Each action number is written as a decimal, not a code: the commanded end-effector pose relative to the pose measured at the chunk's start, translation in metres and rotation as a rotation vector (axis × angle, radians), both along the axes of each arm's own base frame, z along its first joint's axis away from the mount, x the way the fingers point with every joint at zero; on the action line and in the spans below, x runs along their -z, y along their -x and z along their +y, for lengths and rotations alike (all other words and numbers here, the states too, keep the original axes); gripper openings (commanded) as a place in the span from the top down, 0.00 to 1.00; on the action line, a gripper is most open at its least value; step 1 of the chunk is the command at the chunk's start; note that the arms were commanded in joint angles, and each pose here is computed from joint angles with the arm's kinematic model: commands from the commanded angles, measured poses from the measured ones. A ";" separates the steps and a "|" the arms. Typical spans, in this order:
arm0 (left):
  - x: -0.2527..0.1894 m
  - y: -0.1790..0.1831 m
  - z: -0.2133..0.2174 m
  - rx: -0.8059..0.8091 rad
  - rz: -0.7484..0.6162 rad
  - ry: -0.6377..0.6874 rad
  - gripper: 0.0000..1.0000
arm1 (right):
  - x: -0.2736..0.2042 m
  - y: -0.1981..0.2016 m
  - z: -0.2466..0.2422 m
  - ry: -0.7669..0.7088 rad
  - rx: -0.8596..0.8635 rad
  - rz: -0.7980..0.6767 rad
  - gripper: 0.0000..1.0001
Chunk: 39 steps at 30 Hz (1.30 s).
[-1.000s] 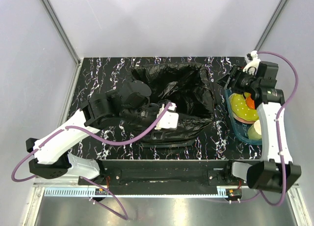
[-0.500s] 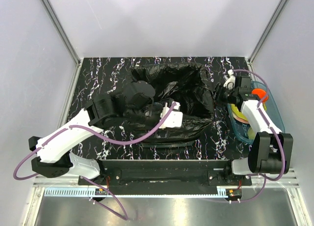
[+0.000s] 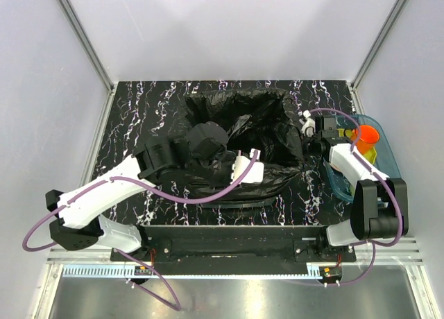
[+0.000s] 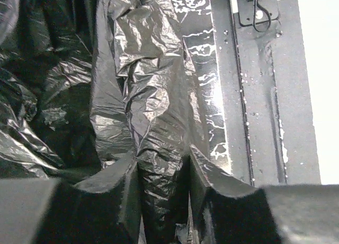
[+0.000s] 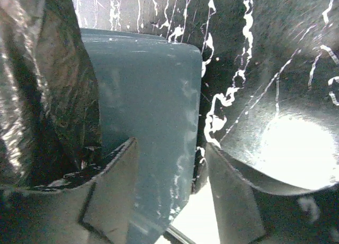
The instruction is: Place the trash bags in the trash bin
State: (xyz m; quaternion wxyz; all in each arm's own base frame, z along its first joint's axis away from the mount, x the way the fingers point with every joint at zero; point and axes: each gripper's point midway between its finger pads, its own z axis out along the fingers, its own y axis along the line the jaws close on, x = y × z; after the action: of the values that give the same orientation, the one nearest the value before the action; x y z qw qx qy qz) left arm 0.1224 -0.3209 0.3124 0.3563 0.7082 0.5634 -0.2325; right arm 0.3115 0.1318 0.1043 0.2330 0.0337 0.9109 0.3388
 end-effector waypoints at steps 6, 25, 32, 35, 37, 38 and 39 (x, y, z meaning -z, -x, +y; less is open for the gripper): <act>0.024 -0.041 0.016 -0.125 -0.003 -0.059 0.76 | -0.088 -0.035 -0.032 0.114 0.023 -0.284 0.02; 0.014 -0.220 0.055 -0.297 -0.191 -0.073 0.78 | -0.132 -0.061 -0.052 0.160 0.040 -0.398 0.00; -0.013 -0.230 0.057 -0.278 -0.263 -0.032 0.41 | -0.139 -0.060 -0.051 0.156 0.030 -0.415 0.00; -0.048 -0.230 0.058 -0.286 -0.332 0.021 0.29 | -0.143 -0.058 -0.050 0.151 0.024 -0.425 0.00; -0.065 -0.228 0.060 -0.294 -0.356 0.049 0.26 | -0.147 -0.057 -0.049 0.150 0.018 -0.438 0.00; -0.082 -0.226 0.060 -0.295 -0.383 0.080 0.24 | -0.149 -0.056 -0.049 0.148 0.020 -0.441 0.00; -0.088 -0.222 0.060 -0.289 -0.386 0.096 0.23 | -0.150 -0.056 -0.049 0.149 0.017 -0.445 0.00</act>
State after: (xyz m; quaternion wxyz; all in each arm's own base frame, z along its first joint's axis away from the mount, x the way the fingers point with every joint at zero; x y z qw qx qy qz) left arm 0.3499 -0.2647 0.3372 0.4513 0.6478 0.6083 -0.0816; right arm 0.3684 0.0819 0.2227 0.3975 -0.0274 0.8776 0.2667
